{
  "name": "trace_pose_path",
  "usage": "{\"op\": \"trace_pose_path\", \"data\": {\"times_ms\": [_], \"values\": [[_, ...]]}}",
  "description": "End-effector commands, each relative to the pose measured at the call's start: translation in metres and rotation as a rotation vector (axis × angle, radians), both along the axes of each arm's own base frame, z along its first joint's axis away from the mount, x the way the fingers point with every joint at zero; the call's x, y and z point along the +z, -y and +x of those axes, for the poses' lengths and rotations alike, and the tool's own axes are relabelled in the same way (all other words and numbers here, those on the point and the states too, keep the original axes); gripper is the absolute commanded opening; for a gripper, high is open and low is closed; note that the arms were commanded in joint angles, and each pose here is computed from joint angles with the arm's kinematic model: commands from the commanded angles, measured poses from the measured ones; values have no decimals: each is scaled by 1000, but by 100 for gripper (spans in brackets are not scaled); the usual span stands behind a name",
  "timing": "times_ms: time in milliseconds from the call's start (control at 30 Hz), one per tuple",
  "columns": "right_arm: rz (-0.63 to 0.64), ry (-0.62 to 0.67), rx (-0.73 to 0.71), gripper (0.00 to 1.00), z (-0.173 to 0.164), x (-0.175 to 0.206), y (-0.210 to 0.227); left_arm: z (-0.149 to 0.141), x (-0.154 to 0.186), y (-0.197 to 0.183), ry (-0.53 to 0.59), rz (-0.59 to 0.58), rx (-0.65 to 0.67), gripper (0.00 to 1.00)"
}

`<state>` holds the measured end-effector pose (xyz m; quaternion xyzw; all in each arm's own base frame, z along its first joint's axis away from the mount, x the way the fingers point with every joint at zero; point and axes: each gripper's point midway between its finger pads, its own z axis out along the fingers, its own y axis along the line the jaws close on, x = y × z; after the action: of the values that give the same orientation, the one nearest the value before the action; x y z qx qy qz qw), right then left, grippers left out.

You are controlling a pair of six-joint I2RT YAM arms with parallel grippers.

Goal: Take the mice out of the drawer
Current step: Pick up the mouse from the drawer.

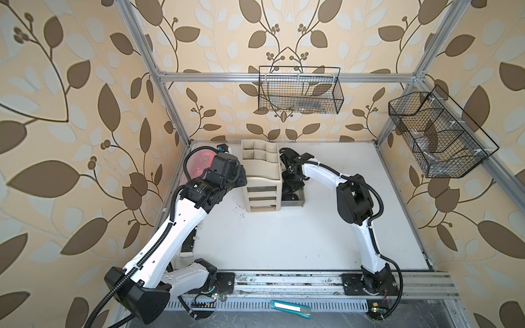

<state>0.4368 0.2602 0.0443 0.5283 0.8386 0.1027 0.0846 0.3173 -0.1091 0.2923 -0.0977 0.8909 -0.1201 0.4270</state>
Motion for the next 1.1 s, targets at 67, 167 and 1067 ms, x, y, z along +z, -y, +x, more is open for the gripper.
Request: {"op": "trace_pose_path", "data": {"times_ms": [67,167,1067], "values": [[-49,50,-37,55,6,20,7,1,3,-7,22,-2,36,52],[-42,68,-20,55,9,27,4,2,3,-6,21,-2,36,52],[-74,193,43,56,-16,92,29,6,12,0,20,-14,11,54]]}}
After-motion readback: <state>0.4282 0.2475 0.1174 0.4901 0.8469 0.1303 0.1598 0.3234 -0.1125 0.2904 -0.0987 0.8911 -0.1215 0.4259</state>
